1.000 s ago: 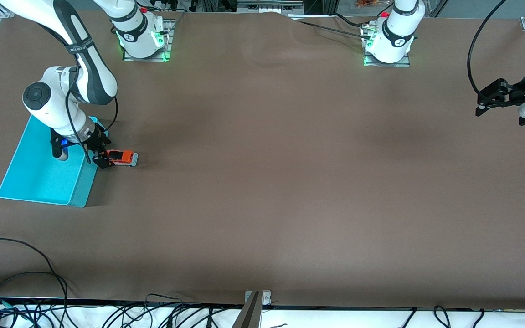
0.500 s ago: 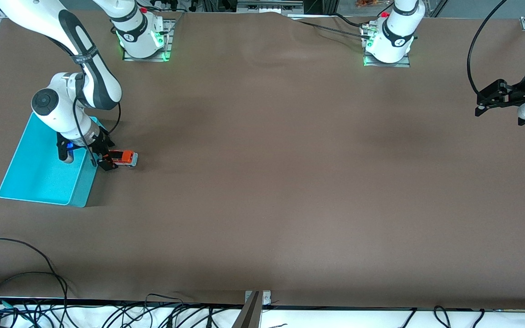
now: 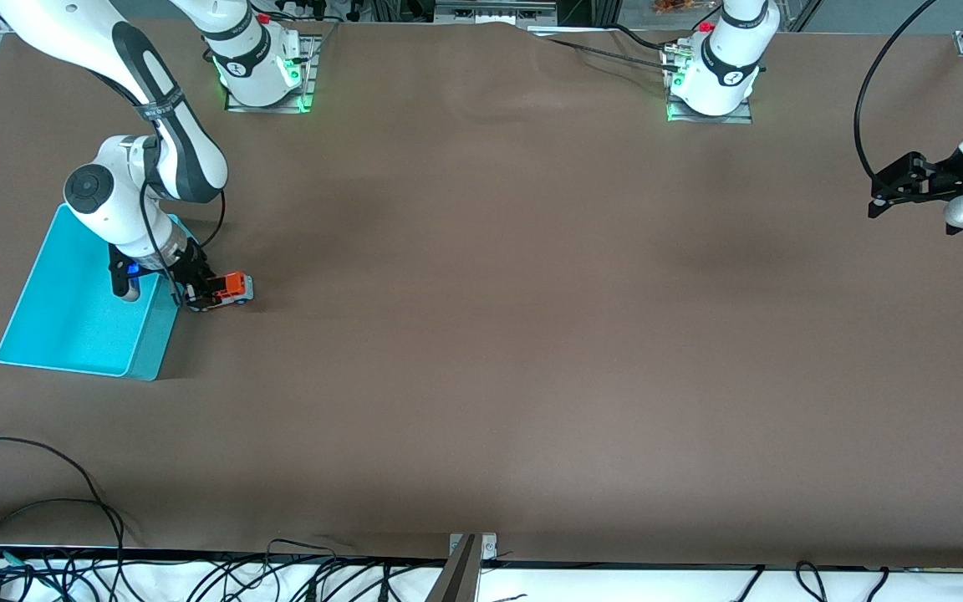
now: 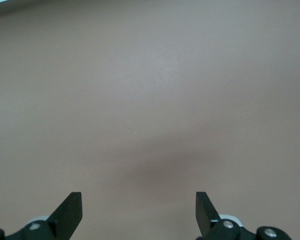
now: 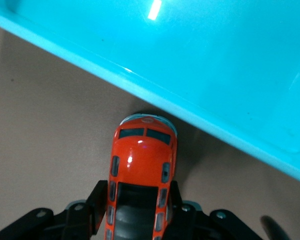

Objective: Wind up bus and store in blue box

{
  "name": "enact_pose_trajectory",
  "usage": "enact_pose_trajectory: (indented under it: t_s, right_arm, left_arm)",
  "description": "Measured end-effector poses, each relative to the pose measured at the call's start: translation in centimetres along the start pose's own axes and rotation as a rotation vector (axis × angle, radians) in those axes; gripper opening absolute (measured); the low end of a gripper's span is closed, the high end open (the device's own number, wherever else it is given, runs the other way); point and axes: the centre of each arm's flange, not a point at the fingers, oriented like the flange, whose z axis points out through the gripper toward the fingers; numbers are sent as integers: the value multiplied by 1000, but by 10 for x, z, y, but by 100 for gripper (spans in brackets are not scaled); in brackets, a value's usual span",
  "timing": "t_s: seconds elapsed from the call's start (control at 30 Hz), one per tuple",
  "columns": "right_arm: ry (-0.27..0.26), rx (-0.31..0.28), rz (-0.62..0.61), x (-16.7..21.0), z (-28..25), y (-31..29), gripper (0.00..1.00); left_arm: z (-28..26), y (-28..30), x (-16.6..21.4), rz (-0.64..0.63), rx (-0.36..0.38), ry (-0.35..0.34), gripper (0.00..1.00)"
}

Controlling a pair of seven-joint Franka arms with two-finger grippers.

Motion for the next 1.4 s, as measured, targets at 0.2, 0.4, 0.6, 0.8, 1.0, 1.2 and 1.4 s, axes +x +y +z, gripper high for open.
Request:
enact_pose_trajectory:
  t_s: [0.2, 0.4, 0.6, 0.8, 1.0, 1.2, 1.4]
  right_arm:
    - [0, 0, -1, 0, 0, 0, 52]
    - [0, 4, -5, -1, -1, -2, 52]
    - [9, 29, -27, -1, -16, -15, 52]
    - [5, 22, -93, 2, -56, -32, 52]
    - [6, 33, -220, -9, -103, -44, 52]
    - [13, 37, -384, -13, -134, -44, 52]
    - [-12, -7, -637, -11, -150, -38, 52]
  left_arm:
    - [1, 0, 1, 0, 0, -1, 100]
    - [0, 0, 2, 0, 0, 0, 100]
    - [0, 0, 2, 0, 0, 2, 100]
    - [-4, 0, 2, 0, 2, 9, 100]
    - [-4, 0, 2, 0, 3, 10, 100]
    - [-4, 0, 2, 0, 3, 10, 100]
    - [-4, 0, 2, 0, 3, 10, 100]
